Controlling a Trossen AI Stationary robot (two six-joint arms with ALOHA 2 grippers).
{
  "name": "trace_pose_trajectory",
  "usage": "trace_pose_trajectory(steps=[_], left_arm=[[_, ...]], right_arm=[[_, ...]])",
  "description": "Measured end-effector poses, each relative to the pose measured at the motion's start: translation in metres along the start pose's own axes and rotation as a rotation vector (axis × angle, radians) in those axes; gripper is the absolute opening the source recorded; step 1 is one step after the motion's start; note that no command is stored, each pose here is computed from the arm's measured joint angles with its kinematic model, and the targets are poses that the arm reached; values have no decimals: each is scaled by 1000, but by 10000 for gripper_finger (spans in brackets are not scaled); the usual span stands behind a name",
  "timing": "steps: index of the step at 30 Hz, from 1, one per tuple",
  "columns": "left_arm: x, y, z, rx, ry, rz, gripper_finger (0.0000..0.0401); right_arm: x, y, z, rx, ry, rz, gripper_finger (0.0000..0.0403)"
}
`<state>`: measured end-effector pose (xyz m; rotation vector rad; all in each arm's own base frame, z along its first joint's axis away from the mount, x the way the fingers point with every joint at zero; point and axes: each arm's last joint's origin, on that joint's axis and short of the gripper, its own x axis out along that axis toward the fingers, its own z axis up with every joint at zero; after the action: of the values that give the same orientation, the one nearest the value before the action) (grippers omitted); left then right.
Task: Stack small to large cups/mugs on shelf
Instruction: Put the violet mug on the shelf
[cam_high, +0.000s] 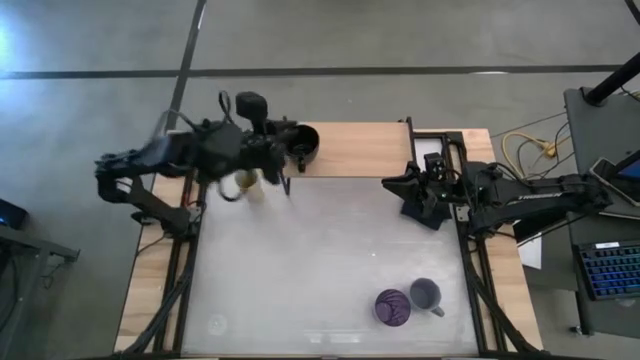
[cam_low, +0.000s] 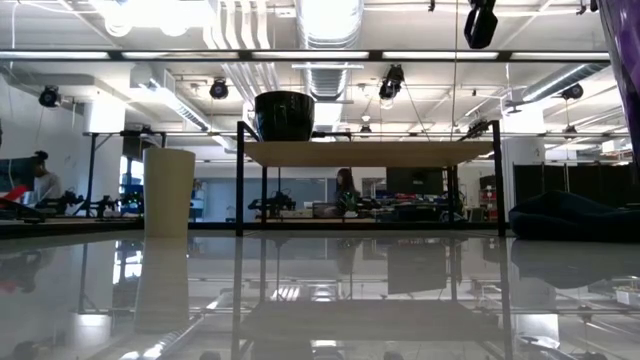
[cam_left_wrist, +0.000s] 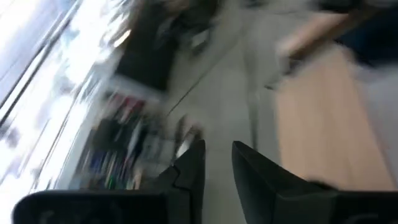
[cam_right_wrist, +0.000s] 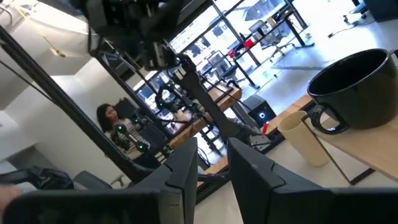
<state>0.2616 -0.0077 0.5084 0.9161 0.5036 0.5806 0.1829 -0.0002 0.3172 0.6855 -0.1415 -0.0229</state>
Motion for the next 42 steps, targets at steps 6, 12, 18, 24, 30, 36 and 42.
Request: trace_pose_trajectory(steps=[6, 12, 18, 24, 30, 36, 42], left_arm=[[-24, 13, 7, -945, 2, 185, 66], [-53, 27, -9, -1191, -178, -268, 66], [-68, 31, -8, -1226, -311, -618, 66], [-76, 29, -1, -1171, -432, -983, 66], [-58, 11, 11, -1151, -377, -955, 66], [-50, -13, 9, -1039, -201, -1047, 66], [-42, -36, 11, -942, -143, -1145, 66]], right_arm=[[1, 5, -5, 19, 31, 30, 82], [4, 6, -12, 6, 68, 36, 82], [0, 11, -1, -154, -13, 37, 82], [-2, 9, 0, -112, -30, -7, 82], [2, 7, -5, 51, 3, -18, 82], [1, 23, -8, 73, 131, 246, 82], [-1, 35, -14, 60, 173, 313, 82]])
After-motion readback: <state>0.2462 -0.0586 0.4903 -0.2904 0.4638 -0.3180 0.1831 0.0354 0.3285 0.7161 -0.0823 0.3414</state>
